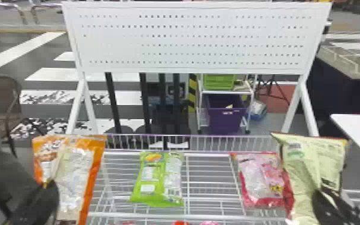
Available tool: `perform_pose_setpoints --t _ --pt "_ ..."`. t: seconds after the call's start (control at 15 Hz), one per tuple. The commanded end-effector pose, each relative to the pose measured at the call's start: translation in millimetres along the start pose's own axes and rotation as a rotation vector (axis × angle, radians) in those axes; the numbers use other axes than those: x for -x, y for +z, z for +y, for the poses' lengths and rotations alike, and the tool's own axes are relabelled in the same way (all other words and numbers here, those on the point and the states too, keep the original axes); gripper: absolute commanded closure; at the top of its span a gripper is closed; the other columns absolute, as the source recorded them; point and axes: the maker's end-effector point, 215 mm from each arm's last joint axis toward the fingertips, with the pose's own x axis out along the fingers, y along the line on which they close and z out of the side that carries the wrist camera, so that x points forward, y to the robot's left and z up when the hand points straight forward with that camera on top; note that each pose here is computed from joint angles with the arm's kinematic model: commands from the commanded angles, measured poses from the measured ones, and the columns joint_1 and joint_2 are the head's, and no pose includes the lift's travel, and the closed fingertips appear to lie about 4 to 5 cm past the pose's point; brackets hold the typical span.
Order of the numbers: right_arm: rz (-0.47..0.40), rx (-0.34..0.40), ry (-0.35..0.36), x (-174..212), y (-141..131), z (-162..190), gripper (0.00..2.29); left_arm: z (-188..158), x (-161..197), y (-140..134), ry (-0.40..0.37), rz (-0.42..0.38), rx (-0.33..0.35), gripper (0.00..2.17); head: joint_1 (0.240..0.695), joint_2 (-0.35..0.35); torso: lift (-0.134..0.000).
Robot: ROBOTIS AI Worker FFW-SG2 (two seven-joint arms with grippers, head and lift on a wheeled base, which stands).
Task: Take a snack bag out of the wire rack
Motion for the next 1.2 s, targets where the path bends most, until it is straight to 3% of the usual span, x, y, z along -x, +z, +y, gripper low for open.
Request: perform_pose_setpoints --t 0.0,1.13 --pt "0.009 0.017 -0.018 9 0 -7 2.25 -2 -1 -1 -0.001 0.001 0.004 1.87 0.499 0.0 0.0" --pt "0.015 0.02 0.013 11 1 4 2.25 -4 2 4 -0.008 -0.003 0.002 1.87 0.499 0.0 0.0"
